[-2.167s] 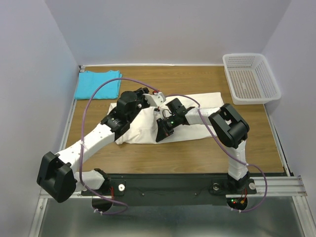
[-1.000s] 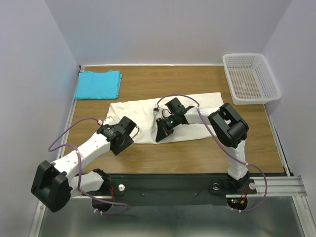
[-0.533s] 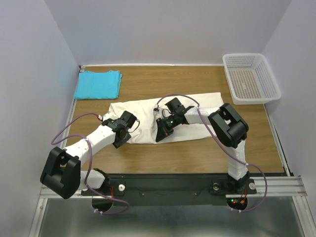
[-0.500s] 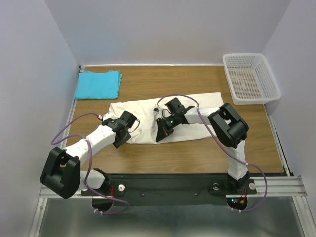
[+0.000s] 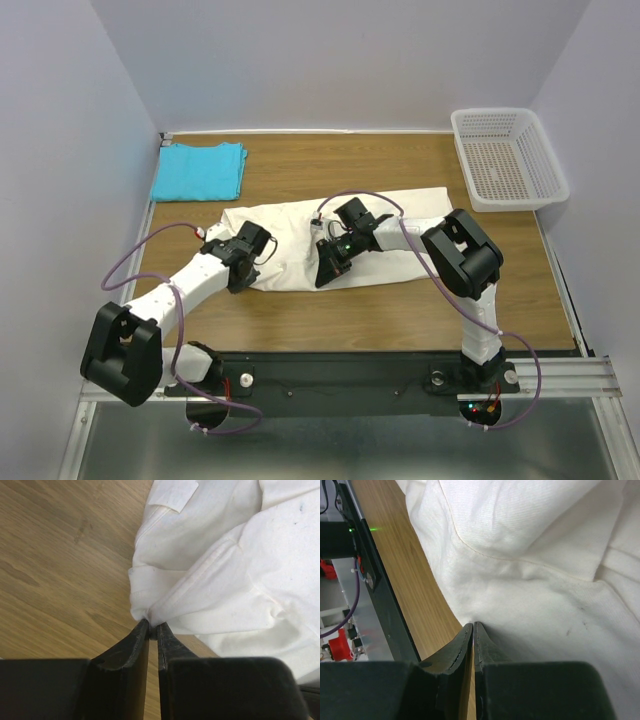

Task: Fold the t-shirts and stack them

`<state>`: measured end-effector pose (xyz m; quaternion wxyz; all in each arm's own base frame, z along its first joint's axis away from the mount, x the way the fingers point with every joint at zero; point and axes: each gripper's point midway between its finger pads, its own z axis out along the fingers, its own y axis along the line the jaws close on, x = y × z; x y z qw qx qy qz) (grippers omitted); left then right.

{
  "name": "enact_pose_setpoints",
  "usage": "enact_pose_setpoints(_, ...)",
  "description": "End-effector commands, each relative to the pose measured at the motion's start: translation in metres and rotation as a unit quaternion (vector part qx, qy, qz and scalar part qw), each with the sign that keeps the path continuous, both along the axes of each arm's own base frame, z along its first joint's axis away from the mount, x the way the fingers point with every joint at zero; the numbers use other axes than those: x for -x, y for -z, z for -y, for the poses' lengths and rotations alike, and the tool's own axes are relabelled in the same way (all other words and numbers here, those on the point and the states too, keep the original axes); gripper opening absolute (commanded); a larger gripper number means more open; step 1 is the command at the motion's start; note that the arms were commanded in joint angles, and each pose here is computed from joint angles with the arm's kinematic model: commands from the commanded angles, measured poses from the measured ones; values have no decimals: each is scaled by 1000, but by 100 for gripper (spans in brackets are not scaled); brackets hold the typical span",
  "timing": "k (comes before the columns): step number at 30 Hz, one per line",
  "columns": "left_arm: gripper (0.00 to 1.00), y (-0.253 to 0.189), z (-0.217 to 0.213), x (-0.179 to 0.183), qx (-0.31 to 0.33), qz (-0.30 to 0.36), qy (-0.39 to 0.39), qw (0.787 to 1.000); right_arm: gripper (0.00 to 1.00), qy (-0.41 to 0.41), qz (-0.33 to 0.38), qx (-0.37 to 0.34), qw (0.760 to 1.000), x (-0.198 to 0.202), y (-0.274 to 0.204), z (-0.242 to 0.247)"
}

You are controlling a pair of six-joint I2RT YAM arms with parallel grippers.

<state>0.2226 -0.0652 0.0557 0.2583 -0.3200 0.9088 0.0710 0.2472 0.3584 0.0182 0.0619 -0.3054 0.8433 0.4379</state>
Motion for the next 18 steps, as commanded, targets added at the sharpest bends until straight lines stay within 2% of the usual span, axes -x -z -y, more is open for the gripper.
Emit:
enact_pose_setpoints(1, 19, -21, -3, -10, -6, 23, 31, 999, 11, 14, 28, 79, 996, -6, 42, 18)
enact_pose_setpoints(6, 15, -37, 9, -13, 18, 32, 102, 994, 11, 18, 31, 85, 996, -8, 43, 19)
enact_pose_setpoints(12, 16, -38, 37, -7, 72, 25, 224, 972, 11, 25, 34, 99, 994, -12, 49, 21)
enact_pose_setpoints(18, 18, -35, 39, 1, 75, -16, 261, 962, 11, 33, 37, 111, 993, -15, 51, 25)
